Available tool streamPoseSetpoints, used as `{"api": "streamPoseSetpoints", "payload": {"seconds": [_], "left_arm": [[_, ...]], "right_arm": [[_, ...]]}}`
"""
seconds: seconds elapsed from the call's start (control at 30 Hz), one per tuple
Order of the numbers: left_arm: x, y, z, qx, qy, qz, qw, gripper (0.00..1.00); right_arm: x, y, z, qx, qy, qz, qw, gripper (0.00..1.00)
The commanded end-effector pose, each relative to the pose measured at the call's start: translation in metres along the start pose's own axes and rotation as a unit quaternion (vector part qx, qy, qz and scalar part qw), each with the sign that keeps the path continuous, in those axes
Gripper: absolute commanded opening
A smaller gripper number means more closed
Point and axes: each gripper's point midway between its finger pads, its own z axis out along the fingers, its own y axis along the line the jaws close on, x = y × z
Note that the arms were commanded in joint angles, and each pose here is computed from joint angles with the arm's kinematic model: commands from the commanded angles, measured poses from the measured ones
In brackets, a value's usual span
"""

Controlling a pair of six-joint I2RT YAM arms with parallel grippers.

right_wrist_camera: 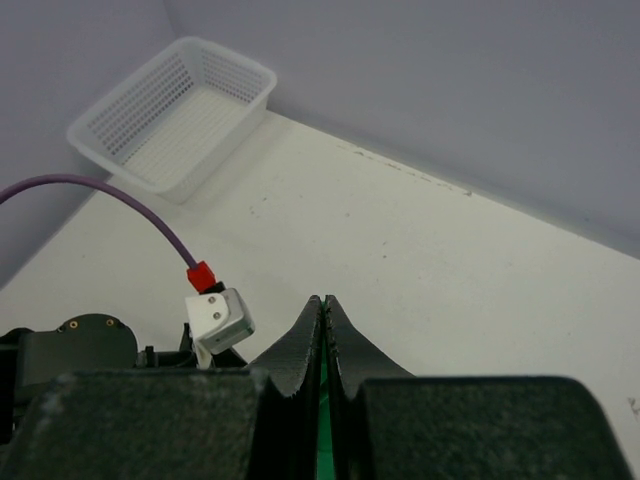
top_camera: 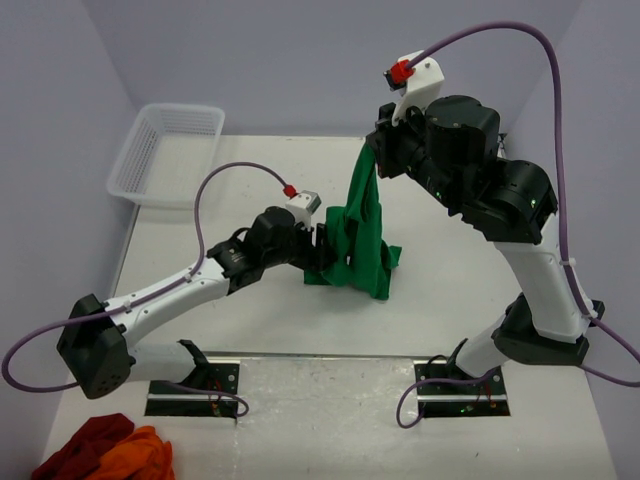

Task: Fold and stack the t-shirts
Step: Flatten out the tshirt

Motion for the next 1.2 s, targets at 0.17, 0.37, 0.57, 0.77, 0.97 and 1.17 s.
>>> {"api": "streamPoseSetpoints", "payload": {"seconds": [0.17, 0.37, 0.57, 0.77, 0.97, 1.17], "left_arm": [[0.001, 0.006, 0.032, -0.015, 0.009, 0.012, 1.0, 0.57], [-0.007, 0.01, 0.031, -0.036, 0.008, 0.021, 0.999, 0.02], [-0.032, 0.011, -0.004, -0.067, -0.025, 0.024, 0.997, 0.0], [-0.069, 0.017, -0.07, -0.119, -0.08, 0.036, 0.989, 0.0], [-0.104, 0.018, -0.144, -0.158, -0.125, 0.069, 0.977, 0.0], [-0.127, 0.008, -0.191, -0.152, -0.15, 0.116, 0.97, 0.0]], "right_arm": [[-0.018, -0.002, -0.012, -0.008, -0.03, 0.019, 0.999, 0.0], [-0.017, -0.004, -0.009, 0.001, -0.029, 0.012, 1.0, 0.0], [-0.015, -0.004, -0.009, 0.001, -0.026, 0.013, 1.0, 0.0], [-0.003, -0.007, -0.002, 0.017, -0.012, 0.003, 1.0, 0.0], [0.009, -0.017, 0.001, 0.044, -0.008, -0.001, 0.999, 0.0], [0.01, -0.04, -0.023, 0.081, -0.016, -0.001, 0.997, 0.0]]}}
